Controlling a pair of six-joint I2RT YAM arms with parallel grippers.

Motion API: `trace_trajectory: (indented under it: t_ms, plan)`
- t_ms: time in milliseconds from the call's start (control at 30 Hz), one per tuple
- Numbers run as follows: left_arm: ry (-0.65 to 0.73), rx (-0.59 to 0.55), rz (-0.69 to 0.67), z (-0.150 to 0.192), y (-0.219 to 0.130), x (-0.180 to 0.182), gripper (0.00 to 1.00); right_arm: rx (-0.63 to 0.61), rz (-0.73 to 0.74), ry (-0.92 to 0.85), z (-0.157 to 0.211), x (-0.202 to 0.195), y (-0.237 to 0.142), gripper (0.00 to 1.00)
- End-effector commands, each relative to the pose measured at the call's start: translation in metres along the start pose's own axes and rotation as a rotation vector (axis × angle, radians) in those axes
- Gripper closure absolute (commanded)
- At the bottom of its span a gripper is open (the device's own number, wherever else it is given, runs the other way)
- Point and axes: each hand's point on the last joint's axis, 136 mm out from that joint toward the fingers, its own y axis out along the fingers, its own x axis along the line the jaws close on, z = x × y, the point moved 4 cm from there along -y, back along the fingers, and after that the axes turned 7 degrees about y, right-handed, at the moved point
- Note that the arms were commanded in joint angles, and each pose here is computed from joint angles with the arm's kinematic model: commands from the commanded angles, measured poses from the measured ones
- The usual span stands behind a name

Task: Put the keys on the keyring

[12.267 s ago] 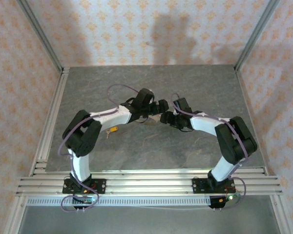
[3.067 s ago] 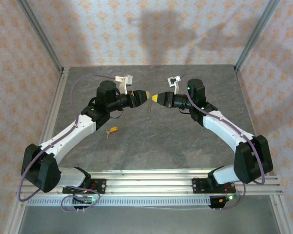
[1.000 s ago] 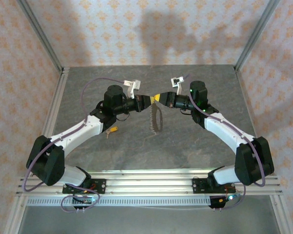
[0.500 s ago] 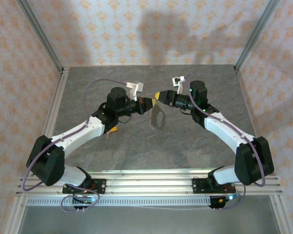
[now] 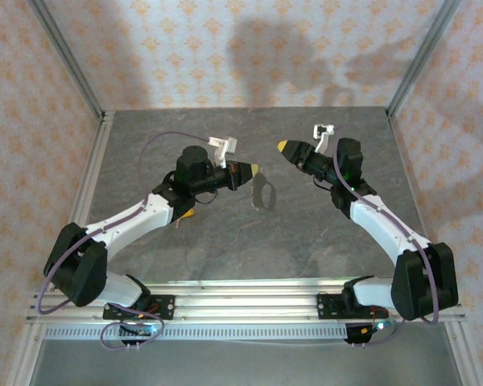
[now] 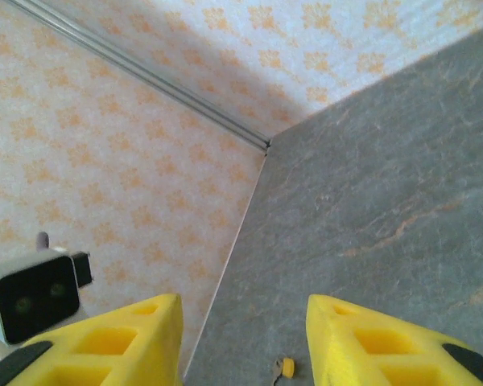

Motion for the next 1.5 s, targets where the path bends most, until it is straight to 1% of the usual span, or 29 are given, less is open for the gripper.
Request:
trace_trajectory:
  t_ms: [0, 167, 367, 600, 833, 1100, 1467]
  plan:
    - [0.074, -0.088, 0.058, -0.026, -0.007, -0.010, 1.00, 0.017, -0.105, 0.004, 0.005, 0.011, -0.002, 0.58]
    - [0.082, -0.102, 0.088, -0.036, -0.006, -0.014, 1.00, 0.025, -0.199, 0.033, 0.017, 0.018, -0.003, 0.59]
    - [0.084, -0.105, 0.128, -0.042, -0.005, -0.021, 1.00, 0.030, -0.232, 0.024, 0.025, 0.031, 0.006, 0.60]
    - [0.085, -0.134, 0.151, -0.049, -0.009, -0.028, 1.00, 0.023, -0.305, 0.044, 0.031, 0.048, 0.013, 0.63]
    - [0.089, -0.149, 0.154, -0.053, -0.012, -0.032, 1.00, 0.027, -0.331, 0.049, 0.037, 0.057, 0.014, 0.66]
    - [0.093, -0.156, 0.148, -0.054, -0.012, -0.032, 1.00, 0.036, -0.329, 0.056, 0.044, 0.057, 0.008, 0.71]
    - [0.093, -0.154, 0.146, -0.056, -0.010, -0.031, 1.00, 0.056, -0.319, 0.056, 0.051, 0.054, 0.004, 0.74]
